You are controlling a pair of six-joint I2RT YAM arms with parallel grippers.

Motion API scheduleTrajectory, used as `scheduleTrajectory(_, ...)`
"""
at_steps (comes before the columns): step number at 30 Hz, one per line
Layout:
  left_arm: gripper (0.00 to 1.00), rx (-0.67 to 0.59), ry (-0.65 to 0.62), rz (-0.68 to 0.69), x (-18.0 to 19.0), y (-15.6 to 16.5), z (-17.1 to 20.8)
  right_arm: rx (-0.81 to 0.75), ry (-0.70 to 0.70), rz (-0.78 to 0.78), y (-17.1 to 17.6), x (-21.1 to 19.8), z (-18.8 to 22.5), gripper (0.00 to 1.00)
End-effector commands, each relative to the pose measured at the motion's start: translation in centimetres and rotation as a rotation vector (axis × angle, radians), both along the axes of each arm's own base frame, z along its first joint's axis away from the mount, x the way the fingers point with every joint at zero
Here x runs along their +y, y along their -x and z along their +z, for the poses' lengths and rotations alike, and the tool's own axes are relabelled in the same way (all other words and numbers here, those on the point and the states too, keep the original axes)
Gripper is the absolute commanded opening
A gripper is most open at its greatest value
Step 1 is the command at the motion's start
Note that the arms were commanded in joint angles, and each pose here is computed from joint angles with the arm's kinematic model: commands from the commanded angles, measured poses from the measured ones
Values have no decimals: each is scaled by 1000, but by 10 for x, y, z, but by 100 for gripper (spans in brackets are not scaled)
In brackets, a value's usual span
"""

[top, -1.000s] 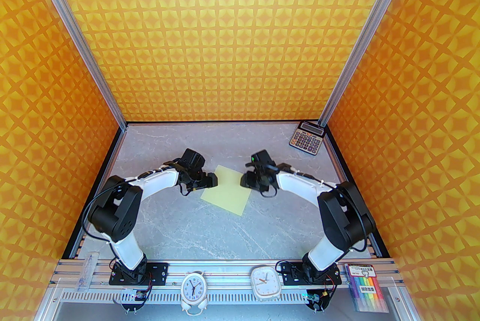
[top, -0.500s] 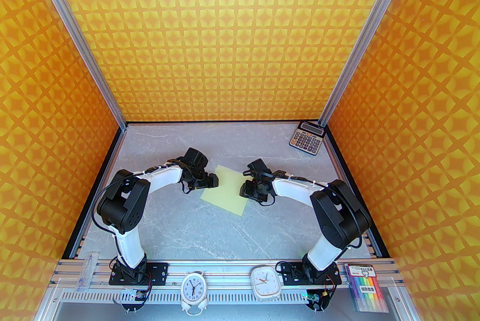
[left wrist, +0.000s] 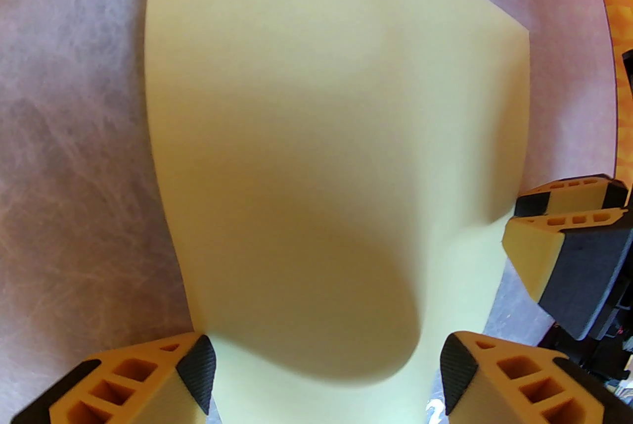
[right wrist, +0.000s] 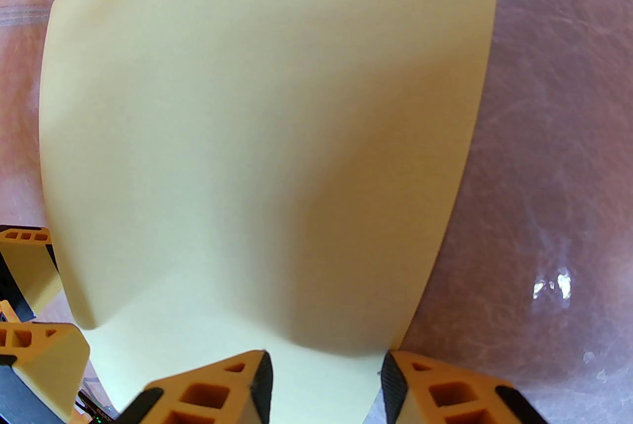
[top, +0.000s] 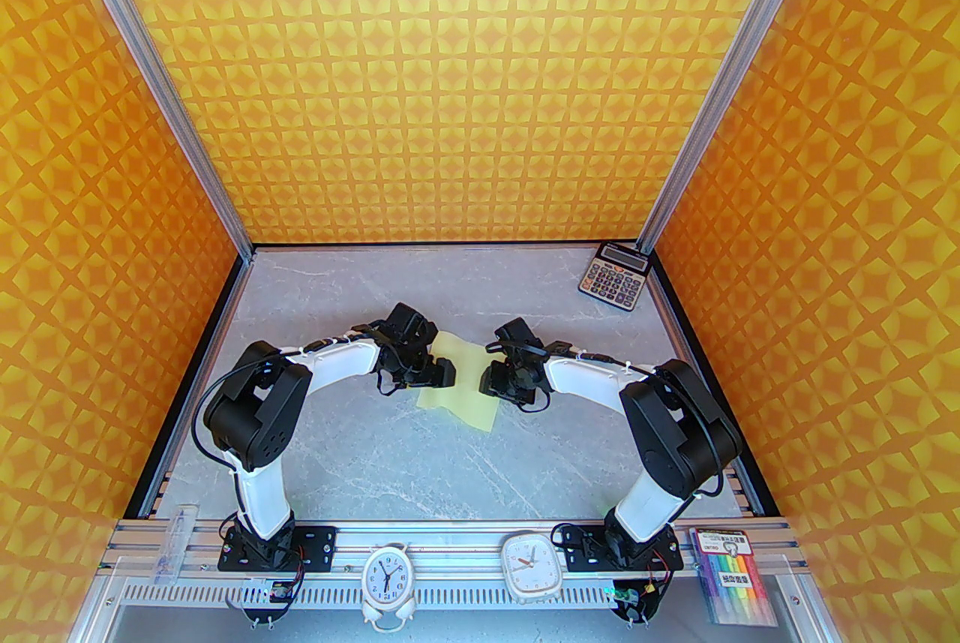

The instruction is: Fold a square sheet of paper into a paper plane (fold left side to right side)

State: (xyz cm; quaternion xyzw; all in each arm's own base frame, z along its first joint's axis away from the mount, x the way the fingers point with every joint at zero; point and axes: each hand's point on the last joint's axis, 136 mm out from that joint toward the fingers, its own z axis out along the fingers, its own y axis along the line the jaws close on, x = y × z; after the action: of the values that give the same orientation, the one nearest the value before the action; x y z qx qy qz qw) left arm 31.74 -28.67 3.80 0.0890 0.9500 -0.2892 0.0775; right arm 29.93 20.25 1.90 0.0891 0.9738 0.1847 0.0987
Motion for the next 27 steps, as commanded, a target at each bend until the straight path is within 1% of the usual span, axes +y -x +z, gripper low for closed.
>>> scheduleTrajectory(1,79,40,70,11,-9,3,-1,12,-38,17,0,14,-20,42)
scheduleTrajectory(5,80,63,209,40,-21,-2,11,9,-43,17,0,14,-19,44)
scheduleTrajectory(9,79,73,356,87,-29,-16,22,8,-48,20,0,15,-18,44)
scheduleTrajectory(17,78,29,584,122,-40,-48,53,13,-45,22,2,14,-21,43)
scheduleTrajectory(20,78,20,620,120,-42,-54,58,15,-41,21,2,13,-23,42)
scheduleTrajectory(23,79,6,620,110,-41,-57,60,14,-41,20,2,13,-23,43)
scheduleTrajectory(27,79,-15,603,58,-41,-54,60,14,-36,22,2,12,-22,43)
